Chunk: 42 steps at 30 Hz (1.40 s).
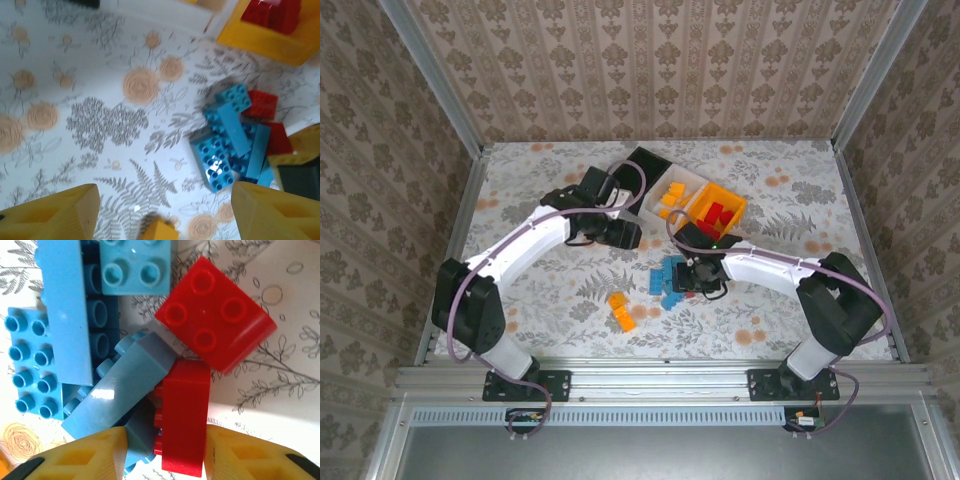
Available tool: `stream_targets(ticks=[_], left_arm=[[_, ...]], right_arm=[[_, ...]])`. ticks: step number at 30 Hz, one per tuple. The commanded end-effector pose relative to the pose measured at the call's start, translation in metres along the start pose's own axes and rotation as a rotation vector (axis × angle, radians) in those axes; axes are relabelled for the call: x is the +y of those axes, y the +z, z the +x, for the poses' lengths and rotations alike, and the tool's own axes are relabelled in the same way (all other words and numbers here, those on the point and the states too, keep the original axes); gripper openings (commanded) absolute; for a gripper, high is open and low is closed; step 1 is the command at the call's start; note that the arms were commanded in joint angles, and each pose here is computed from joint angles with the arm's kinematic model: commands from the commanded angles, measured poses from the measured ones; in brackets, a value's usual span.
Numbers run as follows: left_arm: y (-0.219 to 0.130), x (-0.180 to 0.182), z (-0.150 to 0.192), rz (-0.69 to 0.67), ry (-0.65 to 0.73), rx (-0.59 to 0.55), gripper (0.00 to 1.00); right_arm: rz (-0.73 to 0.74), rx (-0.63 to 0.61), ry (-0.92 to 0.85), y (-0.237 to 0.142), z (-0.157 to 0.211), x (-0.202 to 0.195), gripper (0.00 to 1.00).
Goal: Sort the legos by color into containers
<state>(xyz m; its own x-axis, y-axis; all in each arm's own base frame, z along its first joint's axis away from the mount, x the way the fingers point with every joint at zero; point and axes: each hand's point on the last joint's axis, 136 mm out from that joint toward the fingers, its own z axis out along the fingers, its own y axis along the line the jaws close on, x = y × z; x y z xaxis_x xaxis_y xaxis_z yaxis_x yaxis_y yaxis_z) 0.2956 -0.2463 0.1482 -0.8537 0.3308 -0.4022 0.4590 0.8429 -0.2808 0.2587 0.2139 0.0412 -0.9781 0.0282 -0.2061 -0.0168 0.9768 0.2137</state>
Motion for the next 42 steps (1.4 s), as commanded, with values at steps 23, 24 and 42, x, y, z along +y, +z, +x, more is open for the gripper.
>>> stream_targets(ticks=[23, 24, 42], left_arm=[[-0.008, 0.003, 0.021, 0.012, -0.025, -0.009, 0.71], [-0.008, 0.004, 0.022, 0.01, -0.026, -0.007, 0.72], [-0.012, 0.003, 0.025, 0.025, -0.031, -0.006, 0.72]], right_arm=[[0.075, -0.016, 0.06, -0.009, 0.005, -0.044, 0.47], [0.073, -0.014, 0.062, -0.007, 0.003, -0.044, 0.46], [0.035, -0.142, 0.078, -0.074, -0.02, -0.054, 0.23]])
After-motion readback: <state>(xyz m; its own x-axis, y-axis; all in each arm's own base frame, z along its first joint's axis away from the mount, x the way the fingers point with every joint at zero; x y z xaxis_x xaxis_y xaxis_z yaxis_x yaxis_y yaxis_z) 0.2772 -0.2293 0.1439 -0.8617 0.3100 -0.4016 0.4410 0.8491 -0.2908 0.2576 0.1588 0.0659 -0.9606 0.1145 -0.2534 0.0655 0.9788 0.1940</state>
